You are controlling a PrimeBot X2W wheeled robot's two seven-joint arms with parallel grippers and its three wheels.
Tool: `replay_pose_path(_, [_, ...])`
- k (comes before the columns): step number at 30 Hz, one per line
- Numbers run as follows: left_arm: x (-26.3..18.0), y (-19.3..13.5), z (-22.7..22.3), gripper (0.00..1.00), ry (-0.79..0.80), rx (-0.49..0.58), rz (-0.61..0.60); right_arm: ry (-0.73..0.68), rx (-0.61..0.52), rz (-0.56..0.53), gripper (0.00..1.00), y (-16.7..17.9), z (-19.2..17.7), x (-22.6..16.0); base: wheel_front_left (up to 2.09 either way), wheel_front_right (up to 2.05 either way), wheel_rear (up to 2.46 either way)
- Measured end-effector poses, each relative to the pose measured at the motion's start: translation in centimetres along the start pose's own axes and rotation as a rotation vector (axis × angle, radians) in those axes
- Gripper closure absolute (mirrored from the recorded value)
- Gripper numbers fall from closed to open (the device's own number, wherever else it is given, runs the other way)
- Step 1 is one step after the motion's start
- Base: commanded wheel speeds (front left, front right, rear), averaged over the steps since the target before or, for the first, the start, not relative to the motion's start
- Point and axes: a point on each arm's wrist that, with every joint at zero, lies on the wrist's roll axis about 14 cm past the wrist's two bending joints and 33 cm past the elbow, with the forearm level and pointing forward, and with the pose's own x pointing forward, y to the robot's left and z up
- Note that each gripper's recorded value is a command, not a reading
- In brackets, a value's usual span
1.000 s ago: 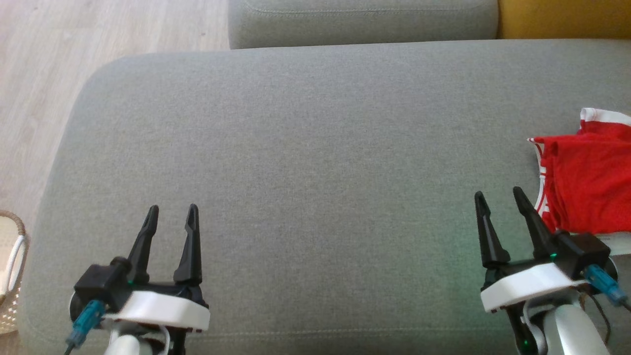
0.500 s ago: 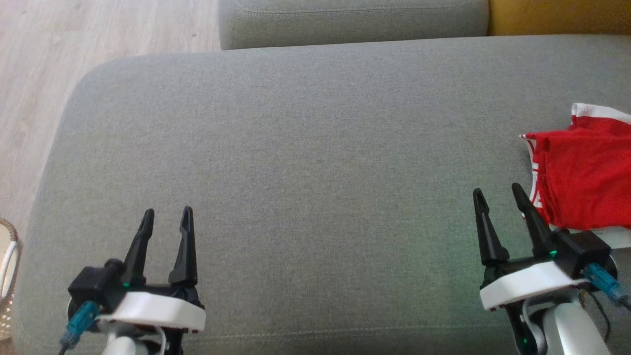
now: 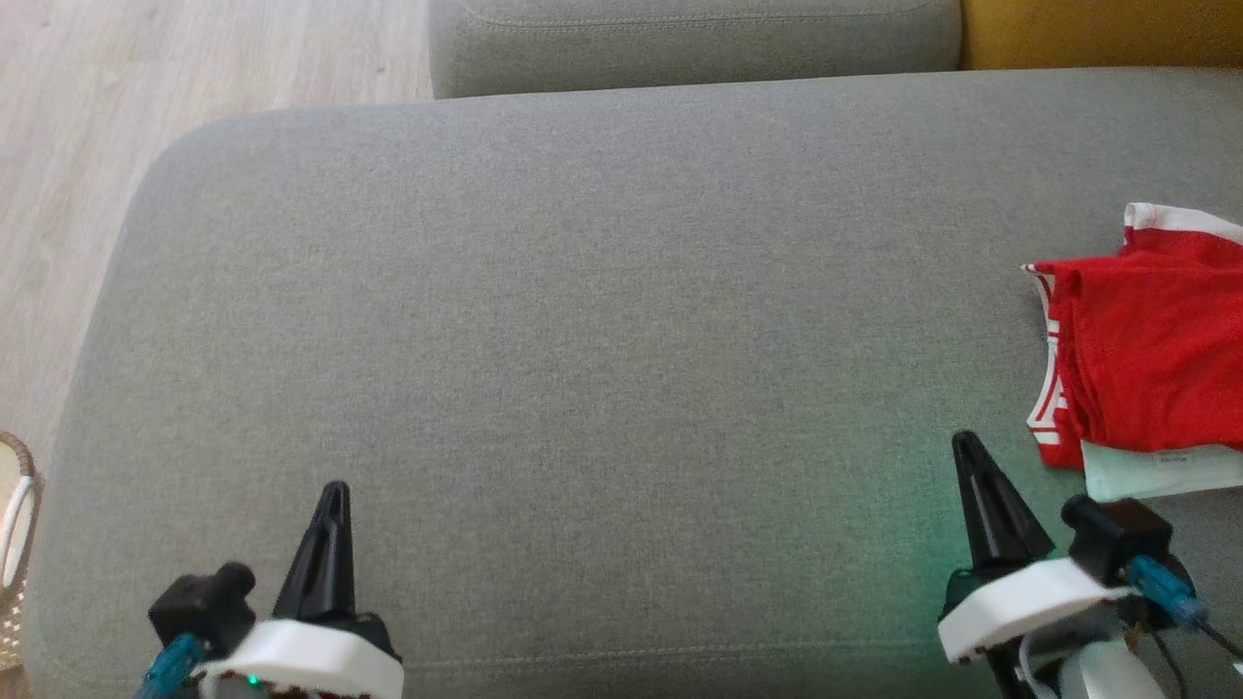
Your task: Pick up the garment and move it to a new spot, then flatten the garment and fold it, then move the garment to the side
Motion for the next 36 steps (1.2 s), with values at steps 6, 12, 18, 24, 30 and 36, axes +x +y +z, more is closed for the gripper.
replay_pose_path(6, [-0.2, 0.2, -0.4, 1.0, 0.018, -0.053, 0.016, 0.01, 0.057, -0.019, 1.0, -0.3, -0.3, -0.3, 0.0, 0.0, 0.0])
replay_pose_path(12, [-0.2, 0.4, -0.5, 1.0, 0.021, -0.115, 0.029, 0.015, 0.124, -0.038, 1.0, -0.6, -0.3, -0.3, 0.0, 0.0, 0.0])
replay_pose_path(18, [-0.1, 0.6, -0.6, 1.0, 0.032, -0.176, 0.042, 0.015, 0.191, -0.057, 1.0, -1.0, -0.3, -0.4, 0.0, 0.0, 0.0])
replay_pose_path(24, [0.3, 0.7, -0.4, 1.0, 0.03, -0.236, 0.049, 0.019, 0.259, -0.076, 1.0, -1.3, -0.4, -0.5, 0.0, 0.0, 0.0])
replay_pose_path(30, [0.3, 1.0, -0.5, 1.0, 0.037, -0.309, 0.066, 0.016, 0.34, -0.097, 1.0, -1.7, -0.3, -0.6, 0.0, 0.0, 0.0])
replay_pose_path(36, [0.5, 1.2, -0.3, 1.0, 0.036, -0.37, 0.077, 0.02, 0.409, -0.113, 1.0, -2.0, -0.4, -0.7, 0.0, 0.0, 0.0])
